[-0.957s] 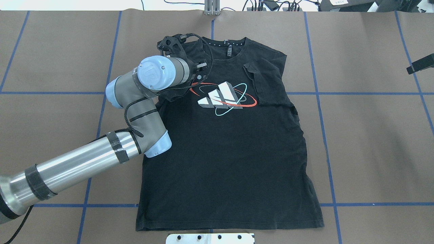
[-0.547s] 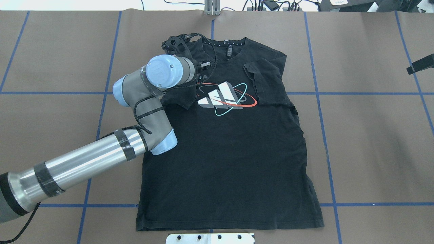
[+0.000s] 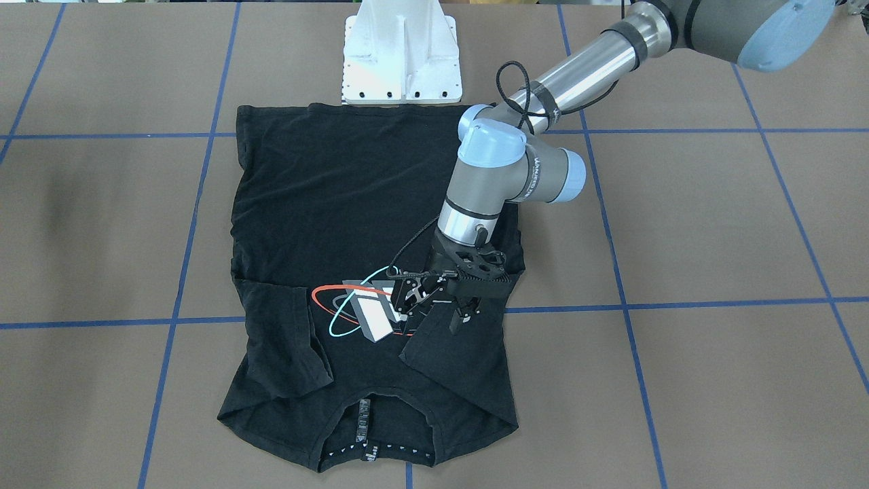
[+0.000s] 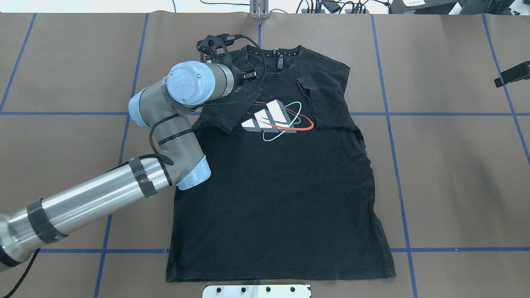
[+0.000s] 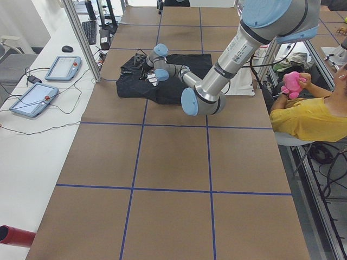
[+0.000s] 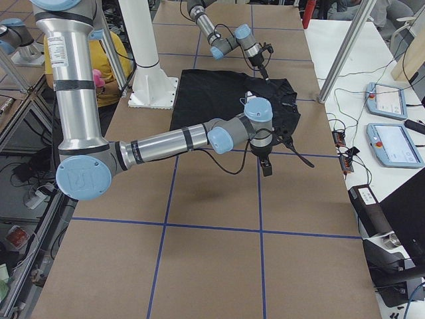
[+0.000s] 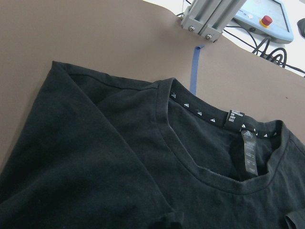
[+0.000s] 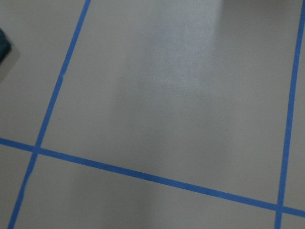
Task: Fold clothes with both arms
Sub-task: 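Release the sleeve and move both grippers to the hem corners nearest the robot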
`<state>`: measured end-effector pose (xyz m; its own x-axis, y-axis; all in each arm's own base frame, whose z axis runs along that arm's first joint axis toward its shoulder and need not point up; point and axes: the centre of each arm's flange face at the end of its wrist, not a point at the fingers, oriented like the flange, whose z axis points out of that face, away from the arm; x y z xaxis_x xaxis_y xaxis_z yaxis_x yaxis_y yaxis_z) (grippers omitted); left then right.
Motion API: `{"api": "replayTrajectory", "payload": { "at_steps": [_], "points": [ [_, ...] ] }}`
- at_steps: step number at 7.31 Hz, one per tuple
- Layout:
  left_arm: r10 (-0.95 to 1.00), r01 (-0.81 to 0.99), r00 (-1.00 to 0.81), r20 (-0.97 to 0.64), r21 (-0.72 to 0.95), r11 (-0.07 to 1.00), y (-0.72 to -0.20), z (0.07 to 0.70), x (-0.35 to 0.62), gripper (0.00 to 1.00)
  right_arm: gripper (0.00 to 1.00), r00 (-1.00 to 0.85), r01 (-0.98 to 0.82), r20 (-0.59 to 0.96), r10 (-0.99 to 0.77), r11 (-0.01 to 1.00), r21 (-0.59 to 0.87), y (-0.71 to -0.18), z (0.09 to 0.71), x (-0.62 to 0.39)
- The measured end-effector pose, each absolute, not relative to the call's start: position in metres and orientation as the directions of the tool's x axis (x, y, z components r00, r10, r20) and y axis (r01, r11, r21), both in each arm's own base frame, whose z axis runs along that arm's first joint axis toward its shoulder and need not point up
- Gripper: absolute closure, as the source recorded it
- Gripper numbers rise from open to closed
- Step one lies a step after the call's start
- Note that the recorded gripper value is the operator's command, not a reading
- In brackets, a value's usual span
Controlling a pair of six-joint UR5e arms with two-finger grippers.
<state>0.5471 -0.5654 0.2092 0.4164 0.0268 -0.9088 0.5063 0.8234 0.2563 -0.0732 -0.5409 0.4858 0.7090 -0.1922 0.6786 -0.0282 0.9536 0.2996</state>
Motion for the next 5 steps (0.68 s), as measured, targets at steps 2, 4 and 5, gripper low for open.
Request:
{"api": "replayTrajectory", "payload": {
  "at_steps": [2, 4, 5],
  "points": [
    [0.101, 0.410, 0.442, -0.891, 0.302, 0.861, -0.513, 0.221, 0.484, 0.00, 0.00, 0.674, -0.111, 0.730, -0.110, 0.963, 0.247, -0.520, 0.442, -0.103],
    [0.131, 0.362, 0.424, -0.896, 0.300, 0.883, -0.459, 0.222, 0.426, 0.00, 0.00, 0.653, -0.167, 0.756, -0.045, 0.965, 0.201, -0.473, 0.402, -0.148],
    [0.136, 0.353, 0.412, -0.901, 0.296, 0.888, -0.443, 0.224, 0.410, 0.00, 0.00, 0.652, -0.196, 0.758, -0.009, 0.964, 0.180, -0.444, 0.385, -0.175]
  ]
}}
